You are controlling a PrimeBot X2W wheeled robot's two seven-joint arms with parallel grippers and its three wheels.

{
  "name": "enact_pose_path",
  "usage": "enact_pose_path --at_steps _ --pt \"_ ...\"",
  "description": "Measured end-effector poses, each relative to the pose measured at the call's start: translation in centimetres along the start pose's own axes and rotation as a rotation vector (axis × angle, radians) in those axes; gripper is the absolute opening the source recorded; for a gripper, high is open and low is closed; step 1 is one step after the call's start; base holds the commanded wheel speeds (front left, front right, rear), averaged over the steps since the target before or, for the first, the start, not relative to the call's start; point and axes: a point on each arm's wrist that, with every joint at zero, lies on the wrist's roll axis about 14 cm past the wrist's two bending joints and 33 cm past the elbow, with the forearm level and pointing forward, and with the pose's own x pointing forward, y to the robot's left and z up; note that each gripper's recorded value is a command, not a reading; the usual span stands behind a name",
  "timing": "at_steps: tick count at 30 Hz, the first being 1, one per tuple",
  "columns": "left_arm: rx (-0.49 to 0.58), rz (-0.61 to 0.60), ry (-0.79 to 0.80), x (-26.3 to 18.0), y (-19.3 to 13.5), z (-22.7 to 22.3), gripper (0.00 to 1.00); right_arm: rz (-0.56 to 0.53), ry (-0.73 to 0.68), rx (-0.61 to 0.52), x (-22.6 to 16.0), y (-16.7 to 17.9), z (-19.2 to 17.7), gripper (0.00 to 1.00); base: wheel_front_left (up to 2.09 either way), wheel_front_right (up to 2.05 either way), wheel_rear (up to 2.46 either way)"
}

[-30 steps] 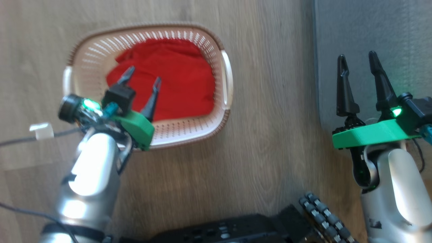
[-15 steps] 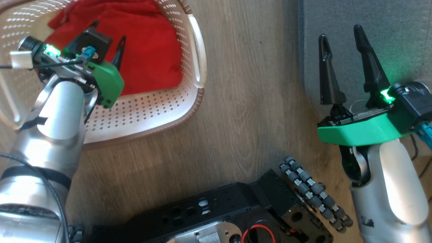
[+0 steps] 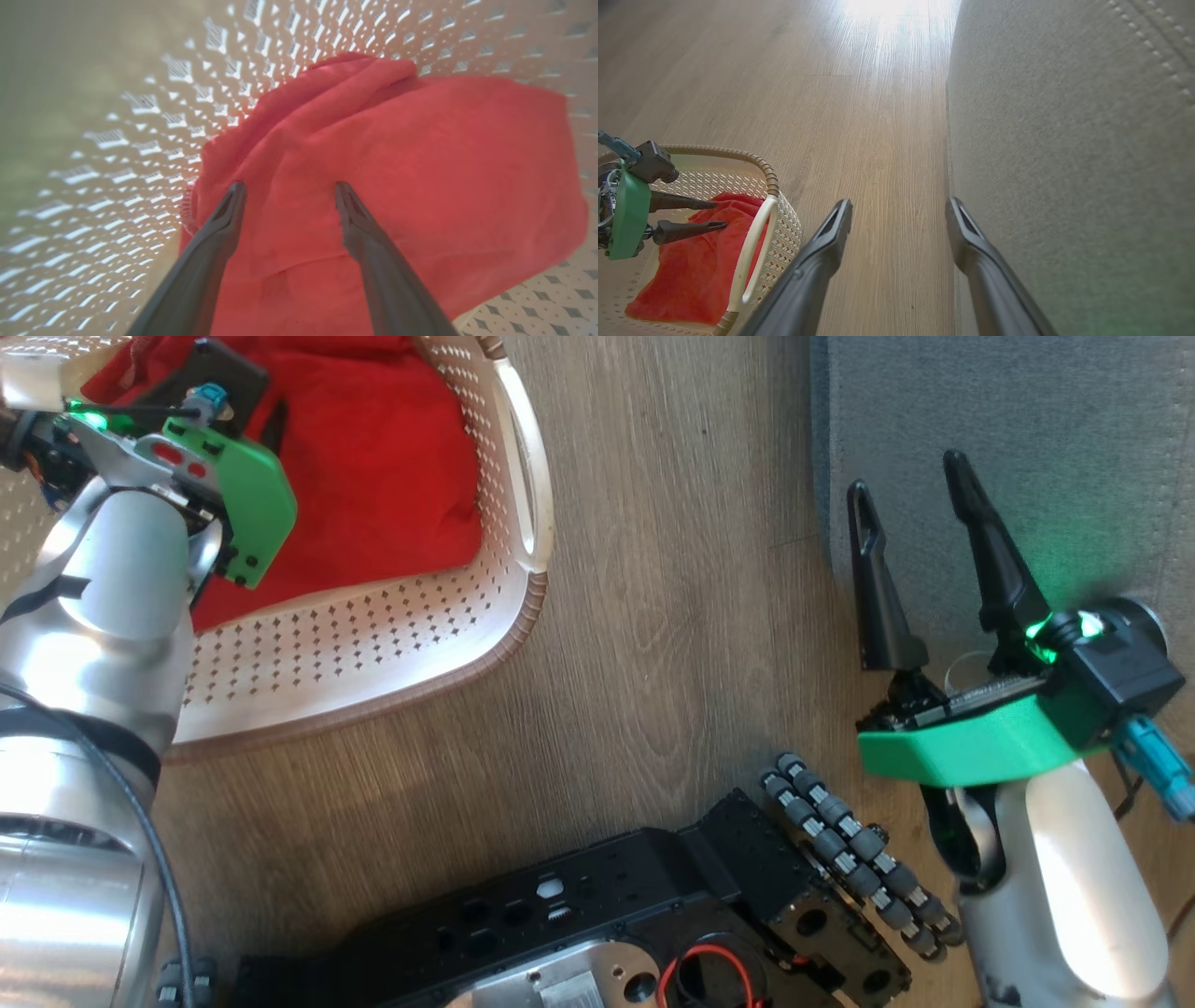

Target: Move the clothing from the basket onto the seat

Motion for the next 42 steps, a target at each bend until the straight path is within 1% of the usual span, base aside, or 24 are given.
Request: enact_pose_path --at_steps 4,10,15,16,18,23,28,33,42 --pt "-0.006 -0.038 0.07 0.1 -0.9 -1.5 1.0 0.002 0.028 0.004 -0.7 0.3 -0.8 1.0 0.0 0.0 0.0" --pt "-0.03 -0.047 0.134 -0.4 -0.8 -3.2 1.0 0.03 0.06 -0.017 -1.1 1.3 -2.0 1.0 0.0 0.0 0.0" --pt "-0.048 -0.103 0.209 -1.1 -3.4 -5.0 1.0 0.044 0.068 -0.025 -1.0 1.7 -2.4 1.0 0.0 0.0 0.0" --pt "-0.051 -0.123 0.25 -1.6 -4.2 -6.2 1.0 0.048 0.068 -0.024 -0.9 1.8 -2.4 1.0 0.0 0.0 0.0" --pt "-0.048 -0.136 0.287 -2.1 -4.7 -7.3 1.0 0.053 0.07 -0.027 -0.9 2.0 -2.6 1.0 0.0 0.0 0.0" --pt "0.003 -0.151 0.334 -2.8 -4.3 -8.9 1.0 0.067 0.075 -0.028 -0.7 2.5 -2.9 1.0 0.0 0.0 0.0" --pt "0.003 -0.129 0.374 -3.3 -3.0 -10.3 1.0 0.079 0.077 -0.032 -0.4 2.8 -3.2 1.0 0.0 0.0 0.0" --pt "0.0 -0.114 0.378 -3.1 -2.3 -10.3 1.0 0.088 0.078 -0.036 -0.2 3.1 -3.4 1.0 0.0 0.0 0.0" --pt "0.051 -0.138 0.422 -3.4 -2.7 -11.2 1.0 0.099 0.066 -0.04 0.0 3.4 -3.1 1.0 0.0 0.0 0.0"
